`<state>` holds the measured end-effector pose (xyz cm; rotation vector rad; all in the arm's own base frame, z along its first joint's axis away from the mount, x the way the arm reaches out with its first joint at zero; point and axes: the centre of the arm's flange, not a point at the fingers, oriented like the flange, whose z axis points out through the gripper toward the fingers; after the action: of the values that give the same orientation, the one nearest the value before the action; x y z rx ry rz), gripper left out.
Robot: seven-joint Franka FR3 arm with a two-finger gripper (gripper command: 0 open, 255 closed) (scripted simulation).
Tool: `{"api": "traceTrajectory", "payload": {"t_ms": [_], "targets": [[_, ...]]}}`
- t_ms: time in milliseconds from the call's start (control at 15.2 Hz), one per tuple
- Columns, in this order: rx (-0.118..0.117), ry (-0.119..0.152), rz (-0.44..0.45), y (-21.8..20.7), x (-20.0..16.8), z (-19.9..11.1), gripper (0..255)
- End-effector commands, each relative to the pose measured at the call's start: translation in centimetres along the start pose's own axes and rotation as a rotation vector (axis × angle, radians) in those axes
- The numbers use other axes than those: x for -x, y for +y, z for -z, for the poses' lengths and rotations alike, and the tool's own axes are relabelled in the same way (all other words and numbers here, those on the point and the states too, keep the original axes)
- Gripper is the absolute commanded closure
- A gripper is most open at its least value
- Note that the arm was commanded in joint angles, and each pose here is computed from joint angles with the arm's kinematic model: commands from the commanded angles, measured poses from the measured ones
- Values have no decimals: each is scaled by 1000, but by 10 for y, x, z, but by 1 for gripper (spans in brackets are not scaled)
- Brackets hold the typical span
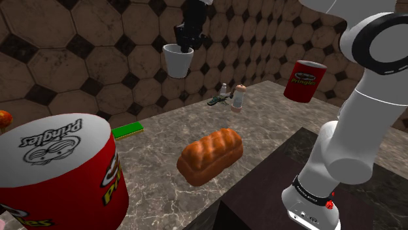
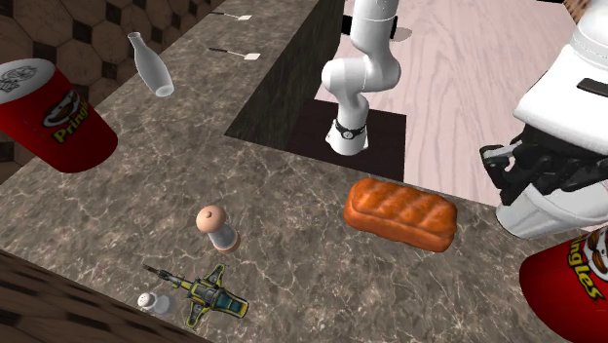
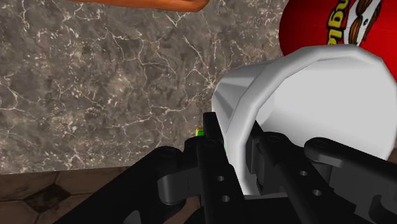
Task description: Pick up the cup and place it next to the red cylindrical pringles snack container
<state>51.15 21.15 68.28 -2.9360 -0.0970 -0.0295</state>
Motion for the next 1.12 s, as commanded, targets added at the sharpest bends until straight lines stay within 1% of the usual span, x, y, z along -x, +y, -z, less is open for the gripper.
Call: {"api": "traceTrajectory", "payload": {"t_ms": [0, 858, 1056], "targets": [[-1, 1, -1, -29, -3, -5, 255], [-1, 1, -1, -200, -18, -40, 255], [-1, 1, -1, -197, -17, -56, 255]]}}
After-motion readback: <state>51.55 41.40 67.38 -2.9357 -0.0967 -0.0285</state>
